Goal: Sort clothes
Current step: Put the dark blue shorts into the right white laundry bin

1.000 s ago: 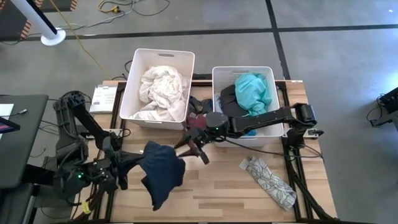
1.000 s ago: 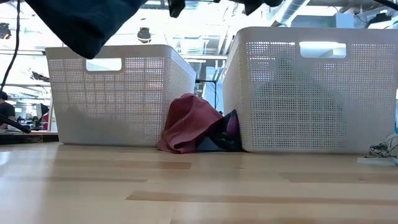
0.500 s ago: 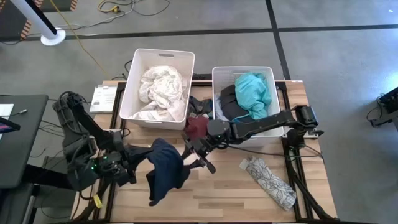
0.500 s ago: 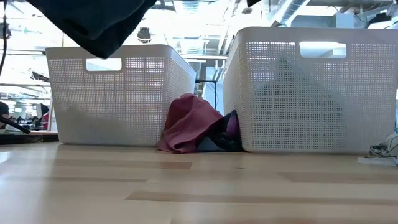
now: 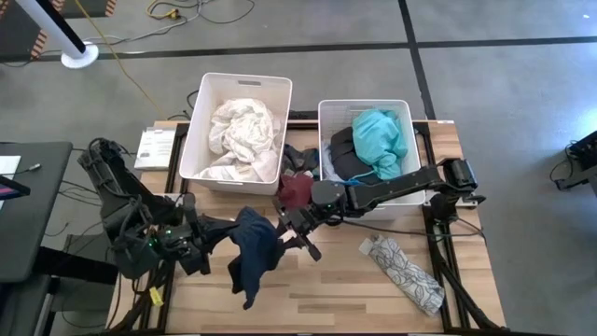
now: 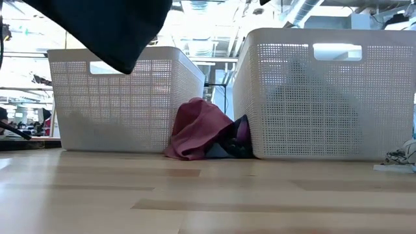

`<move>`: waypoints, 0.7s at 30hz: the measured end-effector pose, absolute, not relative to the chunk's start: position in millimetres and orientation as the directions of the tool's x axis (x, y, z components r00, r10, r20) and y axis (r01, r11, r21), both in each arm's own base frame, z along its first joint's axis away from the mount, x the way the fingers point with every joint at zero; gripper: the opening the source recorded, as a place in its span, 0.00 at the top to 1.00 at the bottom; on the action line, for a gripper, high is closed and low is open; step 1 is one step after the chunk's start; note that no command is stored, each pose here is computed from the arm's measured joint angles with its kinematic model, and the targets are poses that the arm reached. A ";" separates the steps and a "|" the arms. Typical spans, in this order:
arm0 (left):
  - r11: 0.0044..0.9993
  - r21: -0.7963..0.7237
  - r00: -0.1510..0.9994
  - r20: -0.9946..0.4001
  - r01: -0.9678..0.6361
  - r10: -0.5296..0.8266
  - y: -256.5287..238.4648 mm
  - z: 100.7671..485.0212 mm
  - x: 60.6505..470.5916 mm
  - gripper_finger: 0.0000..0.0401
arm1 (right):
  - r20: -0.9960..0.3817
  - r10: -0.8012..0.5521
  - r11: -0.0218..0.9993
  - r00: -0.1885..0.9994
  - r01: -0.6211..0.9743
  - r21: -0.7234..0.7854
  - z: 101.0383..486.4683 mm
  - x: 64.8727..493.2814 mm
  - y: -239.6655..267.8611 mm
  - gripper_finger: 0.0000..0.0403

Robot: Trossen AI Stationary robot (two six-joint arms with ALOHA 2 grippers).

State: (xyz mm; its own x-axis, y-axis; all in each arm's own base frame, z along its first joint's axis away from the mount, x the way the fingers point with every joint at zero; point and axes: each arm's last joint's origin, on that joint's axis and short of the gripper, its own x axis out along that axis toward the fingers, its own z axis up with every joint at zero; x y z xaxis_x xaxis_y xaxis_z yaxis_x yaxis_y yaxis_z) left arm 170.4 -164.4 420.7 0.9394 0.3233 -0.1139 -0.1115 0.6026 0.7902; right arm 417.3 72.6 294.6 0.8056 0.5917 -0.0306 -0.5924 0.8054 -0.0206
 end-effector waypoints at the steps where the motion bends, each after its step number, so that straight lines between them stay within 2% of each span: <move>1: 0.601 0.792 0.939 -0.116 -0.110 0.324 -164.0 420.4 170.8 0.99 | -0.031 0.592 0.805 0.805 -0.593 -0.029 294.6 417.3 72.6 0.76; 7: 0.600 0.794 0.931 -0.143 -0.095 0.336 -161.5 414.5 170.3 0.97 | -0.058 0.590 0.802 0.805 -0.593 -0.076 291.7 417.2 72.5 0.97; 15: 0.639 0.762 0.909 -0.184 -0.109 0.375 -156.7 403.7 166.4 0.96 | -0.059 0.566 0.816 0.822 -0.569 -0.102 291.8 417.6 71.8 0.99; 21: 0.678 0.725 0.876 -0.241 -0.124 0.418 -148.0 390.1 159.3 0.87 | -0.047 0.568 0.814 0.821 -0.570 -0.117 294.0 416.8 73.1 1.00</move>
